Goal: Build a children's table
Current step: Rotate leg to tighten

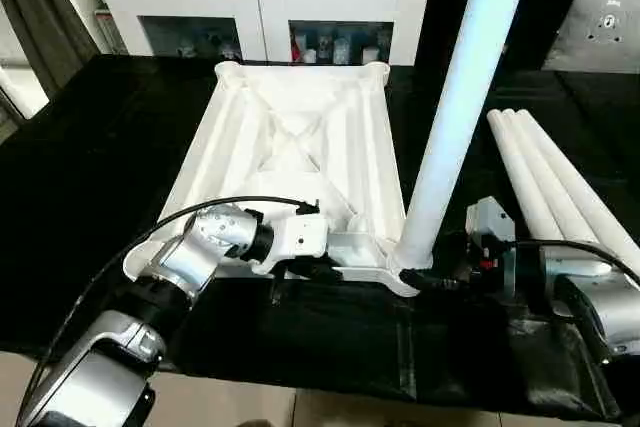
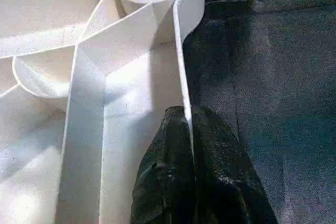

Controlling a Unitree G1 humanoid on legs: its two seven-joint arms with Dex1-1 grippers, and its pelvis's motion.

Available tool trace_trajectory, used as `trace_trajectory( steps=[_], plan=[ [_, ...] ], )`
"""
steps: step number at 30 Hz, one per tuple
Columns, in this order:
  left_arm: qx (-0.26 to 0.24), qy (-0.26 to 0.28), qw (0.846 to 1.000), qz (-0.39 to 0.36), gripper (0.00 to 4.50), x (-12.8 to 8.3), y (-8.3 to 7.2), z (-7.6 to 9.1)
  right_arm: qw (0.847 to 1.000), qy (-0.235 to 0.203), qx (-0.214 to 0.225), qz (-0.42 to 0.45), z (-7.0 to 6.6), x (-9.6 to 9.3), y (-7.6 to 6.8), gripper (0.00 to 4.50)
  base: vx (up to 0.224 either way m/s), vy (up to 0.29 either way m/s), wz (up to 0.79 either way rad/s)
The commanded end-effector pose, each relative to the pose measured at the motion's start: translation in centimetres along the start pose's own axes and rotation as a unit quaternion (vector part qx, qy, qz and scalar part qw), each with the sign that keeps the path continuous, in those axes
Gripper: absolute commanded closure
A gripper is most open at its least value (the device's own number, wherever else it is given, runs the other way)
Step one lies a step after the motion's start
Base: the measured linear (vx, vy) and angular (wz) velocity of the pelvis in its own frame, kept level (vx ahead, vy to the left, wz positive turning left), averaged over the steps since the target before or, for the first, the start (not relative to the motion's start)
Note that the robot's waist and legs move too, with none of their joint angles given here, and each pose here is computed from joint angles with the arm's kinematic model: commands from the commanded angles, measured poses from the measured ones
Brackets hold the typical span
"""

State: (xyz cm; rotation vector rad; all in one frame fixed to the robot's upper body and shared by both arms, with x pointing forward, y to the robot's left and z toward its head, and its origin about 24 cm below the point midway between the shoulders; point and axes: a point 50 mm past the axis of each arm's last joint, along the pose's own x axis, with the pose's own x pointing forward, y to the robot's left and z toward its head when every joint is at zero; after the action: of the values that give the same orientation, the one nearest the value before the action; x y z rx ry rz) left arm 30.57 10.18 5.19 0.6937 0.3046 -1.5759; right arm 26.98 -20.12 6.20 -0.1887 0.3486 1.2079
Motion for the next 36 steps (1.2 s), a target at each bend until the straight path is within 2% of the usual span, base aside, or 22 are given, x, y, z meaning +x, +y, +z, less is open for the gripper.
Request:
trace_trajectory(
  steps=[1,5,9,10,12,14,17,18,19,20,23,25,27,32,33,36],
  plan=[
    [0.004,0.037,0.998,-0.052,4.5,0.7,-1.0,-1.0,1.0,-0.006,-0.013,0.018,0.5,0.1,0.1,1.27,0.0,0.0,0.0],
    [-0.001,0.031,0.998,-0.061,4.5,0.8,-1.1,-1.2,0.999,-0.008,-0.009,0.03,0.4,0.2,0.3,1.65,0.0,0.0,0.0],
    [-0.037,-0.005,0.998,-0.042,4.5,1.0,-1.2,-0.6,0.999,-0.026,0.005,0.031,0.3,0.7,0.7,1.83,0.0,0.0,0.0],
    [-0.055,-0.02,0.998,-0.023,4.5,1.3,-1.2,-0.2,0.999,-0.034,0.023,0.022,0.3,1.2,0.8,1.85,0.0,0.0,0.0],
    [-0.059,-0.021,0.998,-0.019,4.5,1.3,-1.2,-0.1,0.999,-0.034,0.026,0.02,0.3,1.3,0.8,1.86,0.0,0.0,0.0],
    [-0.09,-0.034,0.995,0.019,4.5,2.1,-1.2,0.6,0.997,-0.035,0.054,-0.031,0.0,2.8,0.5,1.88,0.0,0.0,0.0],
    [-0.133,-0.039,0.986,0.098,4.5,3.6,-0.7,1.7,0.984,-0.057,0.104,-0.137,-0.2,5.4,-0.6,1.88,0.0,0.0,0.0],
    [-0.133,-0.039,0.986,0.098,4.5,3.6,-0.7,1.7,0.984,-0.057,0.104,-0.137,-0.2,5.4,-0.6,1.88,0.0,0.0,0.0],
    [-0.161,-0.039,0.976,0.143,4.5,4.4,0.0,2.5,0.972,-0.067,0.13,-0.184,-0.2,6.5,-1.0,1.88,0.0,0.0,0.0],
    [-0.161,-0.039,0.976,0.143,4.5,4.4,0.0,2.5,0.972,-0.067,0.13,-0.184,-0.2,6.5,-1.0,1.88,0.0,0.0,0.0],
    [-0.19,-0.043,0.963,0.189,4.5,5.5,0.9,3.6,0.946,-0.075,0.174,-0.264,-0.3,7.7,-1.8,1.88,0.0,0.0,0.0],
    [-0.196,-0.046,0.956,0.213,4.5,6.1,1.2,4.3,0.94,-0.065,0.167,-0.291,-0.2,8.3,-1.9,1.88,0.0,0.0,0.0],
    [-0.193,-0.047,0.955,0.221,4.5,6.6,1.3,4.9,0.936,-0.066,0.165,-0.305,-0.1,8.6,-1.9,1.32,0.0,0.0,0.0],
    [-0.186,-0.027,0.954,0.232,4.5,6.3,1.4,4.6,0.927,-0.07,0.155,-0.335,-0.1,8.1,-2.2,1.01,0.0,0.0,0.0],
    [-0.183,-0.017,0.954,0.238,4.5,6.2,1.5,4.3,0.927,-0.068,0.135,-0.344,-0.1,7.5,-2.3,0.81,0.0,0.0,0.0],
    [-0.181,-0.002,0.951,0.251,4.5,5.9,1.8,3.8,0.925,-0.081,0.128,-0.347,-0.1,6.5,-2.2,0.66,0.0,0.0,0.0]
  ],
)
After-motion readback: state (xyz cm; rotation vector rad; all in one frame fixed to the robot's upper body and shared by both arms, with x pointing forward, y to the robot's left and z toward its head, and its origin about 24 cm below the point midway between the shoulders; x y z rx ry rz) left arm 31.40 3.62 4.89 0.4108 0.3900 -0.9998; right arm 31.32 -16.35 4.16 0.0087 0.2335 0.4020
